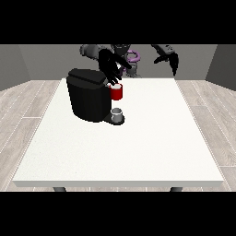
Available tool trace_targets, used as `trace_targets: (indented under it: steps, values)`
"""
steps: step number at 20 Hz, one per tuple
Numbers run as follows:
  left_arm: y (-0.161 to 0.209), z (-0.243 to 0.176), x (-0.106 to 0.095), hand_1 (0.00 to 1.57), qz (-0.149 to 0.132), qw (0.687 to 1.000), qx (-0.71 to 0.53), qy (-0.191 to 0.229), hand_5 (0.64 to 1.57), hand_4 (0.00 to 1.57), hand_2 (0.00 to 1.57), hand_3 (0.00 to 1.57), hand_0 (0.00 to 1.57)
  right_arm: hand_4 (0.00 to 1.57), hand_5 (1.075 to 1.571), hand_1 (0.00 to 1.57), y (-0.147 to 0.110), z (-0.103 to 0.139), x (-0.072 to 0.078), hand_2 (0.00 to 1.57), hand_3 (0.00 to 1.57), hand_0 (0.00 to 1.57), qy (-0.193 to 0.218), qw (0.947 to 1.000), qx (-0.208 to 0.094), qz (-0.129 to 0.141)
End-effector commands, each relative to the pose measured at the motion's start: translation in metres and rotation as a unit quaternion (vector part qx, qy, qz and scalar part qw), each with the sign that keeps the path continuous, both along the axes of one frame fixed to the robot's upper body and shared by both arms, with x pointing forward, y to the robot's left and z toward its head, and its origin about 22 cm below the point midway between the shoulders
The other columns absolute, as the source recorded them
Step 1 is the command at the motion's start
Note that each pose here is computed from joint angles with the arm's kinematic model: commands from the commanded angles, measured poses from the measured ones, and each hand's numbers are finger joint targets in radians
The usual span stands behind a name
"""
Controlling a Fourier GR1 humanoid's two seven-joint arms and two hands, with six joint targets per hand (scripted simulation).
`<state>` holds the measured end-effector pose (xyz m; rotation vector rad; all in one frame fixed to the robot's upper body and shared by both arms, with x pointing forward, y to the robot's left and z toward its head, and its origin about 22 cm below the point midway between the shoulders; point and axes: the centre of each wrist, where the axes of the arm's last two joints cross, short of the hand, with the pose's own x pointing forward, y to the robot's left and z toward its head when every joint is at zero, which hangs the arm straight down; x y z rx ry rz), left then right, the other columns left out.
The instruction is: Insert the coffee pod into the coffee machine and close the lid
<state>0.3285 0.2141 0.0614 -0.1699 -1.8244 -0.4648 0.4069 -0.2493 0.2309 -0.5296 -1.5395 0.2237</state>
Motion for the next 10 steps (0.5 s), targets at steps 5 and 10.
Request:
trace_targets:
  steps: [5,10]
  values:
    - [-0.025,0.025,0.014,0.00,-0.045,0.998,-0.008,-0.035,1.571,0.25,0.00,0.00,0.00,0.00,1.571,0.00,0.055,0.063,-0.011,0.00,0.00,0.00,-0.147,0.9818,-0.007,0.121]
    - [-0.015,0.043,0.020,0.00,-0.059,0.997,0.000,-0.043,1.571,0.31,0.00,0.00,0.00,0.00,1.571,0.00,0.059,0.063,-0.007,0.00,0.00,0.00,-0.174,0.9753,0.019,0.136]
